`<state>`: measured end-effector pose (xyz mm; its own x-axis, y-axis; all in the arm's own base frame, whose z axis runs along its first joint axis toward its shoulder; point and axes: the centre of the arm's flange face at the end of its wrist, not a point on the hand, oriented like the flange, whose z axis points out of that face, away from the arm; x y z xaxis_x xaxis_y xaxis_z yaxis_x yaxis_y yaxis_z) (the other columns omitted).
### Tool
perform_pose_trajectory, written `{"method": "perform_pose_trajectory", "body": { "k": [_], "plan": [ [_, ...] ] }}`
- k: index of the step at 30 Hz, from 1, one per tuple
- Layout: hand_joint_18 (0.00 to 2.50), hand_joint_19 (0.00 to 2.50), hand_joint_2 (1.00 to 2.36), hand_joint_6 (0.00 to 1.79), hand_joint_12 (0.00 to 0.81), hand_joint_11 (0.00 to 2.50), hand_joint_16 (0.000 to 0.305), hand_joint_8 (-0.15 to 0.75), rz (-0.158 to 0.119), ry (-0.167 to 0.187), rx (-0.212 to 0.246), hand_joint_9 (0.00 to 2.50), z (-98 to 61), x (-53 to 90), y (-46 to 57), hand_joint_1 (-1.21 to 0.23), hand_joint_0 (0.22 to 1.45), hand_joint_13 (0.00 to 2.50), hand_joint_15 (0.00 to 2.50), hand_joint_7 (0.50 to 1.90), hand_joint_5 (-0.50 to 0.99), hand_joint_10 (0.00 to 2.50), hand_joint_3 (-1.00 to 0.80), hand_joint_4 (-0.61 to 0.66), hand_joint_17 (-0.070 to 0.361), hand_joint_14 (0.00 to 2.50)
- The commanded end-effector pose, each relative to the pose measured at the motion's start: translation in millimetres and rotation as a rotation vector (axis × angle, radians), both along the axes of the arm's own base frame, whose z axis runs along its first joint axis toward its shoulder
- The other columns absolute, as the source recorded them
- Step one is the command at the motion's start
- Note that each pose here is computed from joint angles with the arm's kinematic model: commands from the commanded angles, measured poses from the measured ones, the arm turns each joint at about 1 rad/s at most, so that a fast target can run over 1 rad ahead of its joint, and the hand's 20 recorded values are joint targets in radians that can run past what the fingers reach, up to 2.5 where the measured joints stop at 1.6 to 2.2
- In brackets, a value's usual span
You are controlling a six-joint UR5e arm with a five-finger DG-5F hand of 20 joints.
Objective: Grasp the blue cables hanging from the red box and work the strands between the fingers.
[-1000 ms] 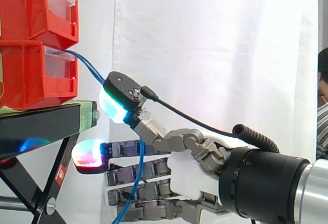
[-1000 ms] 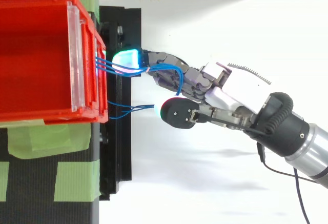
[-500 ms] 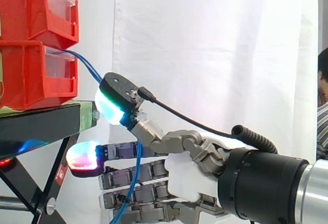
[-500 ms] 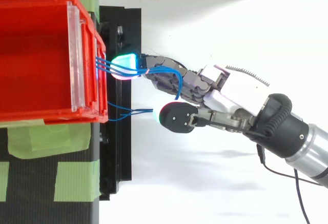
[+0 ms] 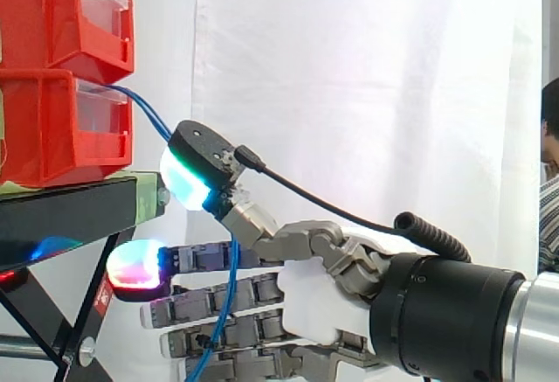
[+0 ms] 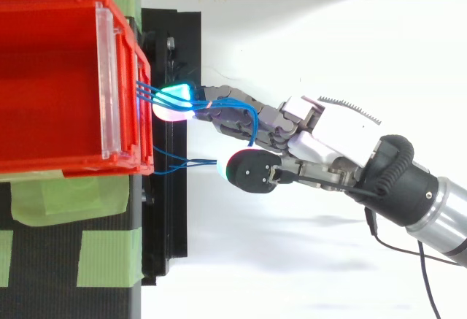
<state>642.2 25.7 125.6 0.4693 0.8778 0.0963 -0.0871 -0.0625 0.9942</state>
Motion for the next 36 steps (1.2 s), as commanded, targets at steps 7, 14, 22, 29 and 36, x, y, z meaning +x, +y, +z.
{"method": "perform_pose_trajectory", "body": {
  "k": [7, 14, 22, 29, 36],
  "plan": [
    [0.16, 0.2, 1.0, 0.01, 0.426, 0.36, 0.075, 0.39, -0.002, -0.016, 0.023, 0.38, 2.6, 0.1, -2.1, -0.43, 0.71, 0.18, 0.28, 0.68, -0.28, 0.01, -1.0, 0.22, 0.168, 0.01],
    [0.27, 0.14, 1.0, 0.01, 0.436, 0.4, 0.075, 0.411, -0.005, -0.008, 0.02, 0.48, 6.2, -0.9, -4.5, -0.45, 0.71, 0.28, 0.28, 0.66, -0.25, 0.01, -1.0, 0.23, 0.169, 0.01],
    [0.4, 0.16, 1.0, 0.01, 0.444, 0.53, 0.073, 0.425, -0.005, -0.008, 0.018, 0.58, 6.7, -0.5, -3.4, -0.45, 0.72, 0.41, 0.33, 0.66, -0.23, 0.01, -1.0, 0.24, 0.164, 0.01],
    [0.64, 0.31, 1.0, 0.01, 0.467, 0.7, 0.07, 0.442, -0.006, -0.008, 0.016, 0.67, 7.6, -0.4, -4.4, -0.46, 0.73, 0.54, 0.43, 0.67, -0.21, 0.01, -1.0, 0.25, 0.157, 0.01],
    [0.73, 0.38, 1.0, 0.01, 0.479, 0.82, 0.069, 0.447, -0.006, -0.007, 0.016, 0.73, 7.1, -1.0, -4.6, -0.47, 0.74, 0.65, 0.54, 0.68, -0.2, 0.02, -1.0, 0.26, 0.156, 0.02]
  ]
}}
